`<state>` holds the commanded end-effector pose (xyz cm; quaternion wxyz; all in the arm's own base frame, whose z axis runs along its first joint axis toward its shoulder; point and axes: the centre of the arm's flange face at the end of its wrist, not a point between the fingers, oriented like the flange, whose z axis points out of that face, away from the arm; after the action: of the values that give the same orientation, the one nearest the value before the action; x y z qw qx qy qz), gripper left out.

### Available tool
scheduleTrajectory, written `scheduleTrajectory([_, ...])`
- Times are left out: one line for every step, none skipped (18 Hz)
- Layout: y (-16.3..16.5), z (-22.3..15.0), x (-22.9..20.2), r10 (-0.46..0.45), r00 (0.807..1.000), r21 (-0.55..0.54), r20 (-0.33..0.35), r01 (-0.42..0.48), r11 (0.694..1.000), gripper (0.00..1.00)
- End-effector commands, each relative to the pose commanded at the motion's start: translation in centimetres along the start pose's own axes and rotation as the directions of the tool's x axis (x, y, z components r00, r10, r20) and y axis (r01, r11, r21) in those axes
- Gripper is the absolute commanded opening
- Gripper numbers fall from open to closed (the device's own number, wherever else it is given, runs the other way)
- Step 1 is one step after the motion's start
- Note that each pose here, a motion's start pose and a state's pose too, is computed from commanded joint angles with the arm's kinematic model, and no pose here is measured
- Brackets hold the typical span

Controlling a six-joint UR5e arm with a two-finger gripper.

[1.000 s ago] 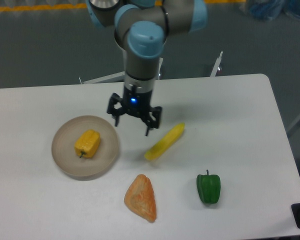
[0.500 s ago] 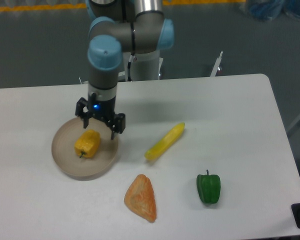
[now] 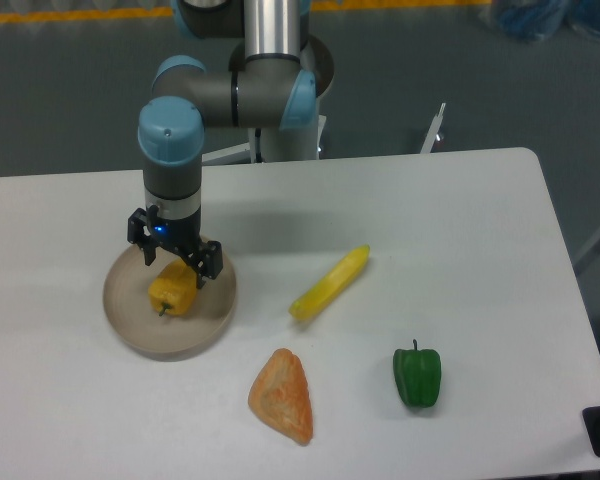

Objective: Pick up the yellow pepper from the plate
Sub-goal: 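Lower the gripper onto the yellow pepper and close on it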

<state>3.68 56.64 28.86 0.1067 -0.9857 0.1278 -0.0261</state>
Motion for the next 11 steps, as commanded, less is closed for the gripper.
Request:
scheduleTrajectory([0.0, 0.2, 0.2, 0.007, 1.0, -0.006, 0.001, -0.007, 1.0, 1.0])
scheduleTrajectory([0.0, 0.1, 0.5, 0.013, 1.0, -0.008, 0.003, -0.013, 1.0, 1.0])
scheduleTrajectory([0.1, 0.2, 0.7, 0.017, 1.0, -0.014, 0.011, -0.017, 1.0, 1.0])
scheduleTrajectory([0.0, 0.2, 0.9, 0.021, 1.0, -0.013, 0.012, -0.021, 1.0, 1.0])
scheduleTrajectory([0.0, 0.2, 0.9, 0.024, 1.0, -0.015, 0.012, -0.023, 1.0, 1.0])
scheduleTrajectory([0.1, 0.6, 0.9, 0.022, 1.0, -0.024, 0.017, -0.021, 0.999, 1.0])
scheduleTrajectory([0.0, 0.9, 0.8, 0.018, 1.0, -0.033, 0.021, -0.017, 0.999, 1.0])
scheduleTrajectory([0.0, 1.1, 0.9, 0.02, 0.999, -0.039, 0.026, -0.018, 0.999, 1.0])
scheduleTrajectory([0.1, 1.4, 1.1, 0.024, 0.999, -0.043, 0.023, -0.023, 0.999, 1.0])
scheduleTrajectory([0.0, 1.5, 1.4, 0.026, 0.999, -0.046, 0.022, -0.025, 0.999, 1.0])
scheduleTrajectory([0.0, 1.9, 1.4, 0.027, 0.999, -0.054, 0.02, -0.026, 0.998, 1.0])
